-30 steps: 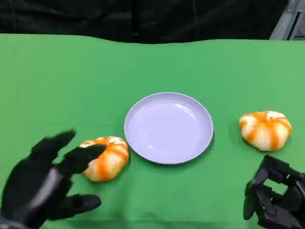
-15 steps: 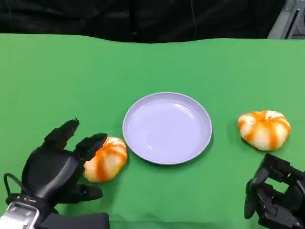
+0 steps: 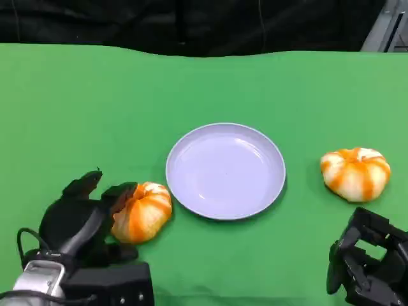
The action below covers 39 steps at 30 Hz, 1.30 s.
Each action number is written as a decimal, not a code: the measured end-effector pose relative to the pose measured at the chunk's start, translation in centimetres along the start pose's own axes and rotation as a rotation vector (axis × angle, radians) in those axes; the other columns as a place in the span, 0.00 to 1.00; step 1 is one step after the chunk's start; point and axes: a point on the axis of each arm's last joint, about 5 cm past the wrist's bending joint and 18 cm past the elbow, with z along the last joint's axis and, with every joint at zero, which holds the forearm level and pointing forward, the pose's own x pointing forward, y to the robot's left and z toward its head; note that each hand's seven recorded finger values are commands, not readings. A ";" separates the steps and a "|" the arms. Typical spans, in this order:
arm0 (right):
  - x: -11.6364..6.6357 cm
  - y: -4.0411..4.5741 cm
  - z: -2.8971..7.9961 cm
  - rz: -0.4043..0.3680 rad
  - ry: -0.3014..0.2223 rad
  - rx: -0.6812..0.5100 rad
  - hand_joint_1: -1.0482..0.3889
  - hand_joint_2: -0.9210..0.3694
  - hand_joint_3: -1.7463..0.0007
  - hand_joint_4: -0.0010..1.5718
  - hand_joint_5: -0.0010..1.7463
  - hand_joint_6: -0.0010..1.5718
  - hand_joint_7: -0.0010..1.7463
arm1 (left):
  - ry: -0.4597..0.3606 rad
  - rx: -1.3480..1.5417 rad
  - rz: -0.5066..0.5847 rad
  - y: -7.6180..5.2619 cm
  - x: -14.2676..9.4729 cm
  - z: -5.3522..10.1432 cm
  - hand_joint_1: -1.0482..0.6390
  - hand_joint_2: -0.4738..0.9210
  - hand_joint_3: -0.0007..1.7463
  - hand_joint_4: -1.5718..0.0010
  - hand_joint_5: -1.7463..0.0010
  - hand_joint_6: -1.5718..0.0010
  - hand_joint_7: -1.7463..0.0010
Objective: Grasp the bread from the table and place it into the plate.
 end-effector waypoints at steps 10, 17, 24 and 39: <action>-0.3 0.28 0.3 0.003 -0.006 -0.003 0.62 0.20 0.41 0.56 1.00 0.46 0.93 | 0.015 -0.012 -0.034 -1.3 0.3 -0.1 0.06 1.00 0.14 0.89 0.99 0.74 1.00; -0.3 0.35 0.3 -0.005 -0.003 -0.010 0.62 0.22 0.39 0.56 1.00 0.45 0.96 | 0.003 -0.009 -0.002 -1.7 0.4 0.2 0.18 1.00 0.09 0.86 0.99 0.72 0.99; -0.4 0.51 0.4 -0.009 -0.010 -0.007 0.62 0.22 0.38 0.55 1.00 0.45 0.96 | 0.021 -0.045 0.116 -2.2 0.1 0.2 0.42 1.00 0.02 0.75 0.96 0.65 0.99; -0.4 0.50 0.4 -0.007 -0.012 -0.005 0.63 0.22 0.39 0.55 1.00 0.45 0.95 | 0.016 -0.180 0.179 -2.2 0.1 0.1 0.59 0.93 0.34 0.54 0.01 0.60 0.03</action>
